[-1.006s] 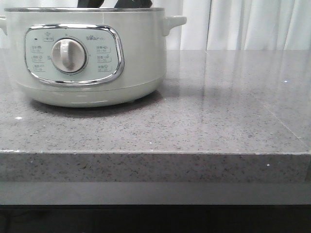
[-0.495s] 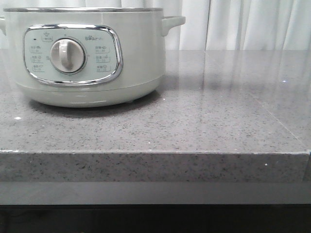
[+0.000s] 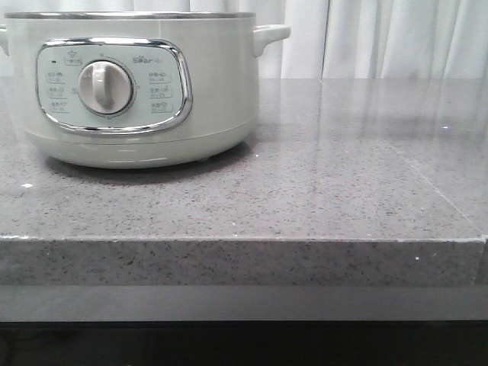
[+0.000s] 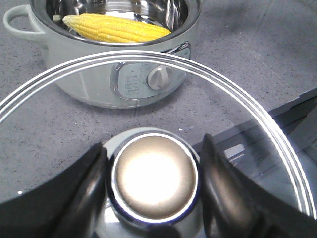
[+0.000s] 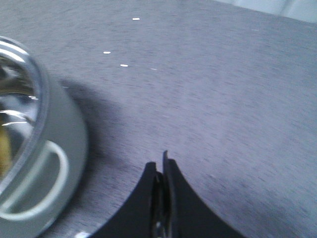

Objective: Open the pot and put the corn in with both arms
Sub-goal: 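Release the corn into the pot and withdraw the right gripper, then lower the held glass lid back onto the pot with the left gripper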

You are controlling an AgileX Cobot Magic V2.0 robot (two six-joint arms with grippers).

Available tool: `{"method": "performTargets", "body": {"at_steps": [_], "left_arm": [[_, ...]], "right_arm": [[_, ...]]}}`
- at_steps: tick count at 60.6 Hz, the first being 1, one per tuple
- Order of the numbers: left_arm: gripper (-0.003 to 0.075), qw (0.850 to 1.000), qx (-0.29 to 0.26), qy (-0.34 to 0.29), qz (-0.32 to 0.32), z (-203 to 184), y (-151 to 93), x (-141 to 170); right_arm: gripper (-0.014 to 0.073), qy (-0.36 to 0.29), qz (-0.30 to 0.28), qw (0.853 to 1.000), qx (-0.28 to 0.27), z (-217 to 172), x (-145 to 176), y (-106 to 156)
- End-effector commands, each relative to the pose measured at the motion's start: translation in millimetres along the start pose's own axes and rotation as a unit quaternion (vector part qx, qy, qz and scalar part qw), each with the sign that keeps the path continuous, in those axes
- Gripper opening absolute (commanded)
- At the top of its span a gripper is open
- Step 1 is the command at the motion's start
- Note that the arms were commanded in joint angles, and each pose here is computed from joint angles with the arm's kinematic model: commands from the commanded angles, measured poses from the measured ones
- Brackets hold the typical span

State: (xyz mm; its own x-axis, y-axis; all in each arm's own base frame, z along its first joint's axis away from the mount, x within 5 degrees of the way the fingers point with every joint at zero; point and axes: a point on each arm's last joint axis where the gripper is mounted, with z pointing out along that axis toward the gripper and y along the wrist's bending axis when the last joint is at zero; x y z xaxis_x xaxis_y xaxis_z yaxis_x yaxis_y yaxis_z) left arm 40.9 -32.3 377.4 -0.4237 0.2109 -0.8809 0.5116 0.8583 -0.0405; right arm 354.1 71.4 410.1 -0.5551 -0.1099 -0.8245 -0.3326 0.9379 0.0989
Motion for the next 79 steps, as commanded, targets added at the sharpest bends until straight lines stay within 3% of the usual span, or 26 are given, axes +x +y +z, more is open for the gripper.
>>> {"method": "performTargets", "body": {"at_steps": [1,18,40,53,70,79], "left_arm": [[0.0275,0.996,0.003,-0.088,-0.009,-8,-1,-21],[0.0275,0.996,0.003,-0.088,-0.009,-8,-1,-21],[0.0275,0.996,0.002,-0.092,-0.009,-8,-1,-21],[0.0275,0.996,0.002,-0.092,-0.009,-8,-1,-21],[0.0275,0.997,0.002,-0.083,-0.01,-3,0,-23],[0.0275,0.997,0.0,-0.076,-0.014,10,3,-42]], "right_arm": [[-0.0048,-0.075,0.001,0.997,0.036,-40,-1,-10],[-0.0048,-0.125,-0.003,0.989,0.08,-85,57,-9],[-0.0048,-0.167,0.002,0.98,0.103,-131,173,9],[-0.0048,-0.216,-0.007,0.971,0.106,-158,221,21],[-0.0048,-0.267,-0.019,0.958,0.104,-180,250,30],[-0.0048,-0.273,-0.02,0.956,0.105,-182,250,30]]}}
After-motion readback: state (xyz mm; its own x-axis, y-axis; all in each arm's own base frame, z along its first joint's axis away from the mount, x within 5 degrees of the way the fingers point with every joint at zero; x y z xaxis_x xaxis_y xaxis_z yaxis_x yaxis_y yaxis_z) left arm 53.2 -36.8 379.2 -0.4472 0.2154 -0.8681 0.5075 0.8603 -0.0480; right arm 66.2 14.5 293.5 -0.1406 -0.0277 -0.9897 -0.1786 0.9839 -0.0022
